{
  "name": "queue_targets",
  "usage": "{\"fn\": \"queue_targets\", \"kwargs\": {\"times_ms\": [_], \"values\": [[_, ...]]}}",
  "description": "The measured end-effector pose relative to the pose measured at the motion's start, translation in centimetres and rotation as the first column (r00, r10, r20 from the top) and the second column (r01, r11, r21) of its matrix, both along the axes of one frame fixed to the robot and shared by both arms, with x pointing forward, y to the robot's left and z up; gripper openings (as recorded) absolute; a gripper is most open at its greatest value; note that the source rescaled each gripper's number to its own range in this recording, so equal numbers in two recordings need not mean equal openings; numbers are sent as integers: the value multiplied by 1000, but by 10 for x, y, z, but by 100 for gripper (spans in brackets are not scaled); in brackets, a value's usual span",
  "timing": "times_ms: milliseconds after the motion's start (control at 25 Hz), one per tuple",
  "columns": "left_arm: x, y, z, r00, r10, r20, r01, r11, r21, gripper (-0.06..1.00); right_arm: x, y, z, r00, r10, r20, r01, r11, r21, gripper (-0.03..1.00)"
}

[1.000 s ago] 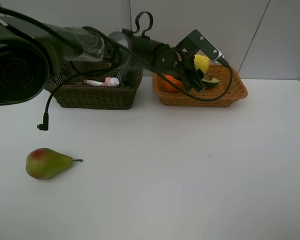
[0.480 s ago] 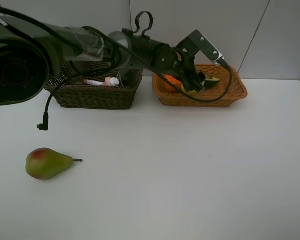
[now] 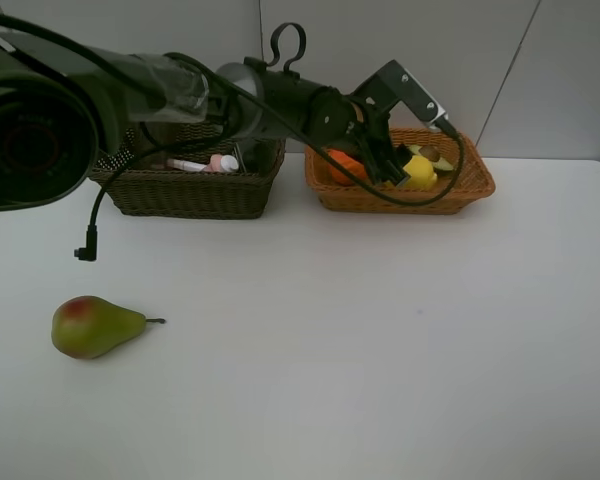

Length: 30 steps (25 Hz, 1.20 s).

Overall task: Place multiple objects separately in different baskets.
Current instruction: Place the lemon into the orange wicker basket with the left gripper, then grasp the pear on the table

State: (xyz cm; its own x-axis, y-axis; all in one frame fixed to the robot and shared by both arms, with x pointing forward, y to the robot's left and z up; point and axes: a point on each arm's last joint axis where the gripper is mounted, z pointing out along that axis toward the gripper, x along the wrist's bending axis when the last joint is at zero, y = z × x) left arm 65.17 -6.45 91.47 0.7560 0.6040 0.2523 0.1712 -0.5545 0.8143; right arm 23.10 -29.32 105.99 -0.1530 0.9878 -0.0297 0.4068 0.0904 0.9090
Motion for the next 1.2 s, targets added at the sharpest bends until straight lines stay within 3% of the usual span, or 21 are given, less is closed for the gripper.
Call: {"fn": "queue_targets", "kwargs": {"times_ms": [520,720,920,1200], "values": [[-1,1,3,1000,-3,-17,3,1000,13,97,0,0,0,1000,1,0,-1,1000,1,100],[-5,3,27,1000,-9,-19,10,1000,14,97,0,0,0,1000,1,0,-1,1000,1,100],[-15,12,56,999,-31,-38,34,997,72,97,0,0,0,1000,1,0,-1,1000,1,100],[-36,38,76,992,-23,-124,42,987,154,97,0,0,0,1000,1,0,-1,1000,1,100]]}}
